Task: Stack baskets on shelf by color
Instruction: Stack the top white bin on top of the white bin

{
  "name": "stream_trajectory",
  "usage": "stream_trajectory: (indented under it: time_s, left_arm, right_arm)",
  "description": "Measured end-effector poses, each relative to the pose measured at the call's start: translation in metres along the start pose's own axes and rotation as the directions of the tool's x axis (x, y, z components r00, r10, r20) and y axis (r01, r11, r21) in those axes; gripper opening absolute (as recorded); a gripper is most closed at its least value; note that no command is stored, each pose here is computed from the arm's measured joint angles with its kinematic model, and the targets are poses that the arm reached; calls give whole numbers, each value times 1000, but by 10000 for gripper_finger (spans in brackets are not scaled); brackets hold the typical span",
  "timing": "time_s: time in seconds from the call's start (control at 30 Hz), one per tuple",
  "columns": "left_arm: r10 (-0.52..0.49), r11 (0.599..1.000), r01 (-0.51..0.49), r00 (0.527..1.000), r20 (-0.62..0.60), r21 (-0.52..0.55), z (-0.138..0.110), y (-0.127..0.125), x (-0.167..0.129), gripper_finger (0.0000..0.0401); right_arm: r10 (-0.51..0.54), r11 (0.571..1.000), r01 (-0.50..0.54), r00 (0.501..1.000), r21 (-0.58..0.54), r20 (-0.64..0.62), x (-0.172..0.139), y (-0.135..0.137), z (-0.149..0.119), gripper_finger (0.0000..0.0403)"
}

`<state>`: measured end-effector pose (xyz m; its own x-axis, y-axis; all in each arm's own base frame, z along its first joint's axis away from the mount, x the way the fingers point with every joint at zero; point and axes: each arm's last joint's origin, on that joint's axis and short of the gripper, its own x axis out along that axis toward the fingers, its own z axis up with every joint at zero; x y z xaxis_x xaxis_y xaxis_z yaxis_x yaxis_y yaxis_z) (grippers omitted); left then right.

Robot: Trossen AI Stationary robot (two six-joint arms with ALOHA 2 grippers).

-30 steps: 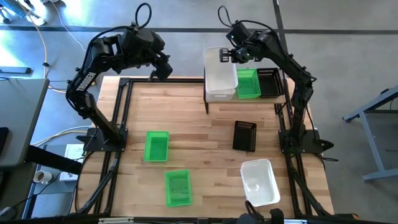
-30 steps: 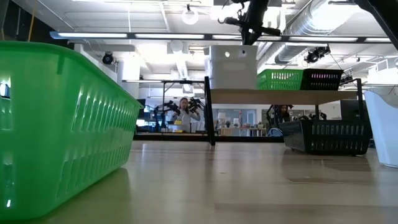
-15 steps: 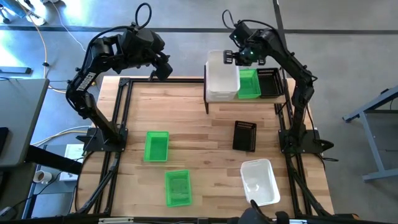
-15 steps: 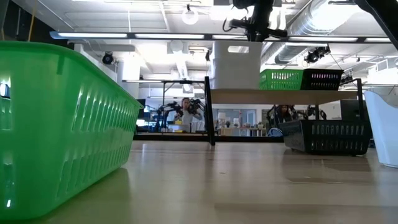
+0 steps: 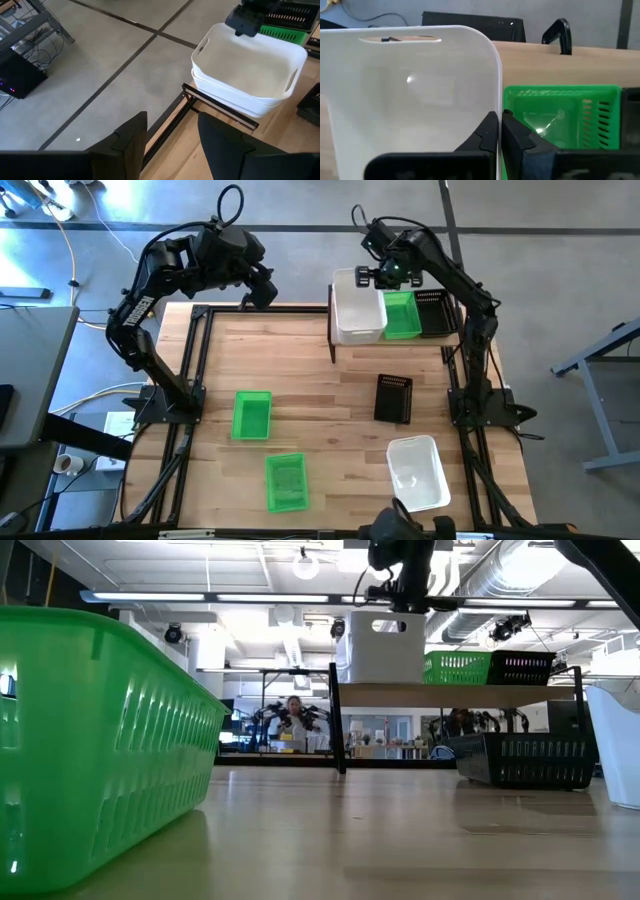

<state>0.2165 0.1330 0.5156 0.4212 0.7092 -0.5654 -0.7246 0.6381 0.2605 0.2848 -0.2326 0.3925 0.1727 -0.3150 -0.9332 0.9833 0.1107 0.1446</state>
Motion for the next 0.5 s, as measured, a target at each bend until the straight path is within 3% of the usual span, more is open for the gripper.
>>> stream_trajectory:
  time_s: [0.5]
  left_arm:
    - [1, 1000, -1, 1000, 0, 3, 0, 0, 0, 168]
  right_arm:
    - [21, 1000, -21, 997, -1, 71, 1, 5, 5, 0]
